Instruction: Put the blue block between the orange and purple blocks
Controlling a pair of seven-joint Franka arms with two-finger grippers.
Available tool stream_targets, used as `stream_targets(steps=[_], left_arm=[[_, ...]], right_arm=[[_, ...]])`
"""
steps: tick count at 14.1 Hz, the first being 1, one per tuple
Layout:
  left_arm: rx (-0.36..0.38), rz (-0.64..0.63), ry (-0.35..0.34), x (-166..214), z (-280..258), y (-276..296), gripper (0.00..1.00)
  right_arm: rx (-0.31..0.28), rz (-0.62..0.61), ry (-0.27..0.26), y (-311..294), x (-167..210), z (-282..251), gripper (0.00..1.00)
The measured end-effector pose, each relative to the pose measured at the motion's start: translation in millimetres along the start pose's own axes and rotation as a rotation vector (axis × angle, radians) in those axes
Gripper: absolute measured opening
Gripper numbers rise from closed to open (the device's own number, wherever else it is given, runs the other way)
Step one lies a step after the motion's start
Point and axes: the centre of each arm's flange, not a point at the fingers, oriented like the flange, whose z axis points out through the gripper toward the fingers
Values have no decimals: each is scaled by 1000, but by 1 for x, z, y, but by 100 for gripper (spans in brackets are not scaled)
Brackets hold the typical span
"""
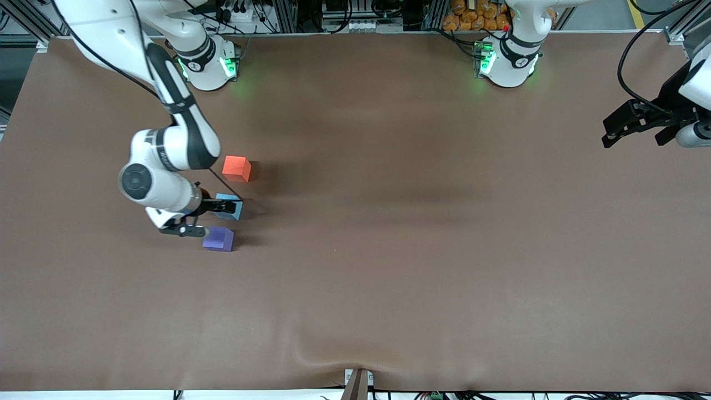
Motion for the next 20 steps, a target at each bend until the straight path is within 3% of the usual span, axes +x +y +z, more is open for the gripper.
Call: stream_targets(steps=[4, 8, 12, 16, 20], left_arm=[[0, -2, 1, 0, 0, -1, 100], [0, -2, 2, 0, 0, -1, 100], [-1, -3, 11, 1, -2, -2, 100], [-2, -4, 20, 2, -2, -2, 100], [-2, -5, 21, 2, -2, -2, 100]], right_arm=[[52, -3, 100, 39, 16, -112, 100], [74, -72, 162, 116, -5, -196, 100], [41, -73, 129, 166, -53, -261, 100], [-25, -90, 104, 167, -79, -346, 100], [-31, -54, 98, 153, -97, -392, 100]])
